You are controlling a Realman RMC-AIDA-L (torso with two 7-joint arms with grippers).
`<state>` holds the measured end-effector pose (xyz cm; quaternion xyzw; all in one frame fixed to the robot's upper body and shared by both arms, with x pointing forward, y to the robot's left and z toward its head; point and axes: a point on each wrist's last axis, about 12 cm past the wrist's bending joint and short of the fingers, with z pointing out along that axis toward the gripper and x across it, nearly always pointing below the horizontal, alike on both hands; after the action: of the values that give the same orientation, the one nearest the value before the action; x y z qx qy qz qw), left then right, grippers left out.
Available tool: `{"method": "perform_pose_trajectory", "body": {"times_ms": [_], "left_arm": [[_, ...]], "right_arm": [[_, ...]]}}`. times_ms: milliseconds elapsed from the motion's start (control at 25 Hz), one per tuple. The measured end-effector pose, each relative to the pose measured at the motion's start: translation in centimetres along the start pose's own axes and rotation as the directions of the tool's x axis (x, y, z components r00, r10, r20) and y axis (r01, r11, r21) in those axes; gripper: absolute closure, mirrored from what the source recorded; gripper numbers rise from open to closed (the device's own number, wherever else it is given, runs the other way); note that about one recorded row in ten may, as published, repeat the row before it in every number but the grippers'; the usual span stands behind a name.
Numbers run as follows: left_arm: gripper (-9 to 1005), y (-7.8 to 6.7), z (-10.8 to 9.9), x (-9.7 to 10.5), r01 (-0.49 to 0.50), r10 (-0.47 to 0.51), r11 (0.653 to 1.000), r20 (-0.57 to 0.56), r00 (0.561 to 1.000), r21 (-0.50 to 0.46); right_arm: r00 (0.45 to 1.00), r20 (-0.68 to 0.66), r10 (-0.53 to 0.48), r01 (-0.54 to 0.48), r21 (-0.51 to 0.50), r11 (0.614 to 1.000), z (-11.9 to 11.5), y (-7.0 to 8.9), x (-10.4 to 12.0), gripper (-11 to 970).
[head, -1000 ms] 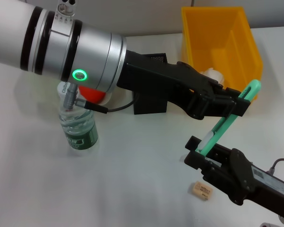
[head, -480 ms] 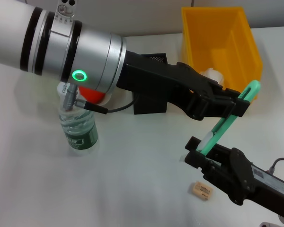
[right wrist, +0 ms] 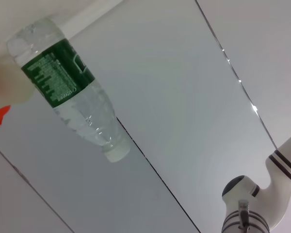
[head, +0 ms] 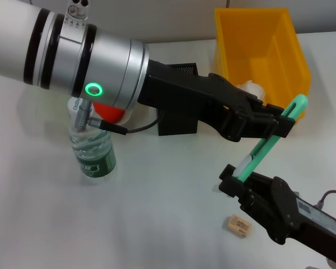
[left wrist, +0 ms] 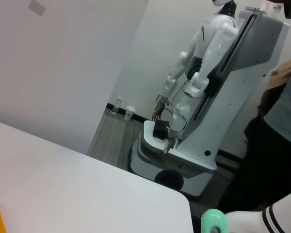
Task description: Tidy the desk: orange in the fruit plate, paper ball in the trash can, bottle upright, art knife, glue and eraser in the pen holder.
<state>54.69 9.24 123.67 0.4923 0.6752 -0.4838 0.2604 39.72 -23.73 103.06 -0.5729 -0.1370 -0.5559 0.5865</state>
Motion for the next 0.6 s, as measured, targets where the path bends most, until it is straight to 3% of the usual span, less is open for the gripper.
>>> {"method": "perform_pose_trajectory", "body": {"times_ms": [280,600], "left_arm": [[676,0.38,0.07,0.26,0.037,-0.039,0.998,0.037,0.999,0.042],[639,0.29,0.05,0.13,0.01,-0.013,0.999,0.05,0.999,0.054]], "right_arm": [[1.0,-0.005,-0.012,0.012,-0.011,1.0,-0.18,-0.07,-0.09,778],[1.0,-0.006,-0.012,0.012,-0.024,1.0,-0.25,-0.12,-0.28,779]]}}
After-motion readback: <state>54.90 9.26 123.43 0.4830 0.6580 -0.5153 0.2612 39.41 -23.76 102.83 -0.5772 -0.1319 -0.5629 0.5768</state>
